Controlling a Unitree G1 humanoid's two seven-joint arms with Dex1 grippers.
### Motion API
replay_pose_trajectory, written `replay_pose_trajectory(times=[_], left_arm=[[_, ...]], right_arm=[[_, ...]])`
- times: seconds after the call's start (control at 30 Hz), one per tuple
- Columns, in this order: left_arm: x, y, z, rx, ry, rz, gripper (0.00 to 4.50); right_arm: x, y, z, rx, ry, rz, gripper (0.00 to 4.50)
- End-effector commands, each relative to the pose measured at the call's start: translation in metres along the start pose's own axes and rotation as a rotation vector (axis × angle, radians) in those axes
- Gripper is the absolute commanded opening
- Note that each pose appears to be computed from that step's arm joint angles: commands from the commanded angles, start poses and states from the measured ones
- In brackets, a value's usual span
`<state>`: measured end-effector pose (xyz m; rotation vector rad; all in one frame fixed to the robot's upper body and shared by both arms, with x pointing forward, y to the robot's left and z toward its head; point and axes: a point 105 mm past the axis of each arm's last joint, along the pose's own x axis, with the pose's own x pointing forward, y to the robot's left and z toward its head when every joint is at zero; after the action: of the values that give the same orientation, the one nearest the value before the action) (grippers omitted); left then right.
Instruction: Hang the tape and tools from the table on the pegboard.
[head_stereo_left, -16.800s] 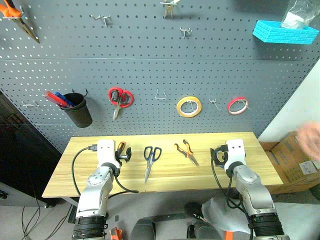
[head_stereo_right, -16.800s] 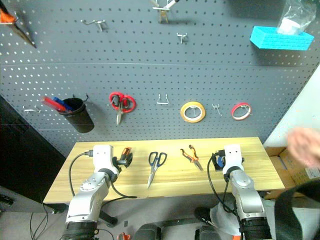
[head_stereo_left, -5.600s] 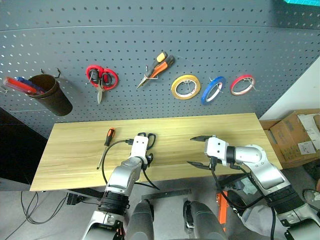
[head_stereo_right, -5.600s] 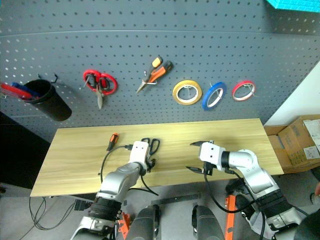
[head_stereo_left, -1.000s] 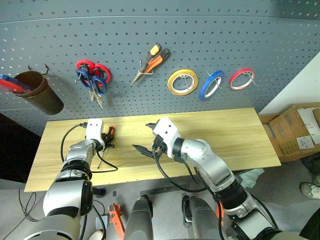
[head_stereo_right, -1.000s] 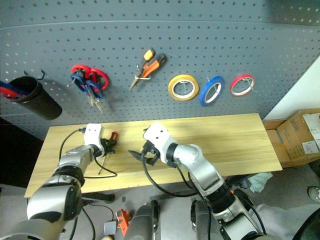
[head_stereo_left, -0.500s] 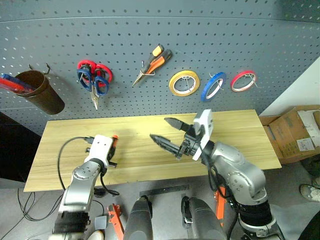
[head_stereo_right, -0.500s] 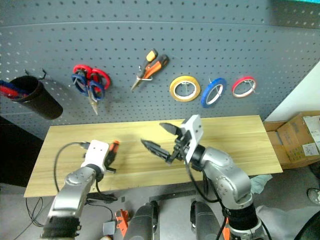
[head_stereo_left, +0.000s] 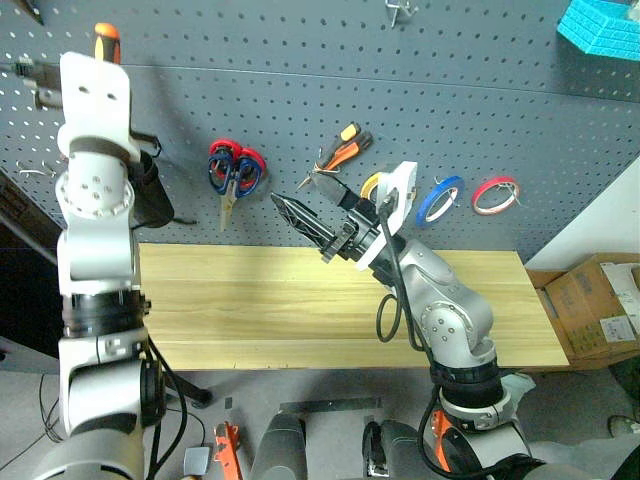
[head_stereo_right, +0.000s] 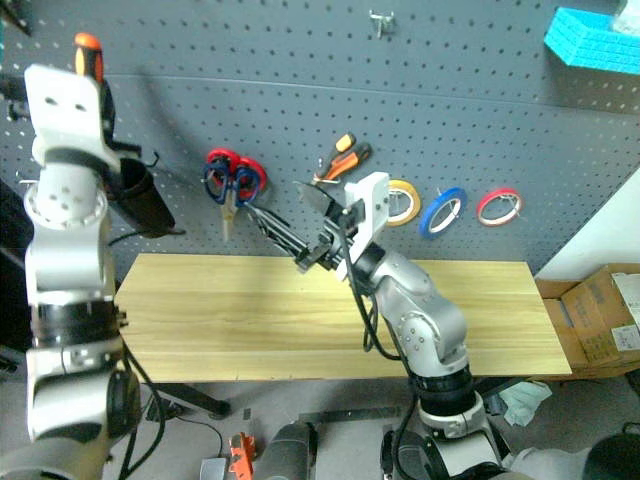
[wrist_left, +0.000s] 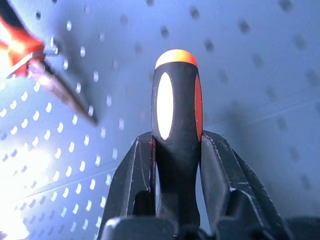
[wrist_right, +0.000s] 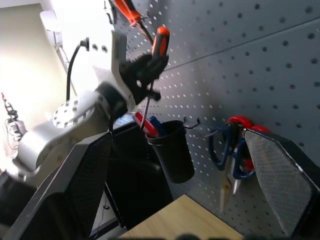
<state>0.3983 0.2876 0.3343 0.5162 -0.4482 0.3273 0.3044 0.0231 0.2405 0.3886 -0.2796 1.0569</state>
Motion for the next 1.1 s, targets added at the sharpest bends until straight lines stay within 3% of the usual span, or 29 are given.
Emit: replay_pose_trajectory(times=[0.03,0.43,0.8,0.9,0.97,1.1], left_arm=[[0.011,0.009,-0.001,-0.035,-0.017,0.035,0.89],[0.006,0.002,-0.067,-0.192,0.163,0.068,0.89],[-0.014,0.0,-0.071,-0.317,0.176,0.085,4.48],[-0.024,-0.005,-0.065,-0.369,0.183,0.06,4.48],[-0.029,-0.012,-0.048,-0.387,0.141,0.011,4.48],[-0.063,-0.058,-0.009,-0.374,0.065,-0.2,4.48]], right_arm=[[0.002,0.002,0.016,-0.054,-0.066,0.007,4.5],[-0.009,-0.014,0.018,-0.102,-0.066,-0.084,4.5],[-0.012,-0.017,0.014,-0.13,-0.038,-0.091,4.5],[-0.013,-0.017,0.012,-0.152,-0.024,-0.086,4.5],[-0.016,-0.018,0.012,-0.204,-0.003,-0.087,4.5],[-0.031,-0.024,0.016,-0.335,0.026,-0.133,4.5]])
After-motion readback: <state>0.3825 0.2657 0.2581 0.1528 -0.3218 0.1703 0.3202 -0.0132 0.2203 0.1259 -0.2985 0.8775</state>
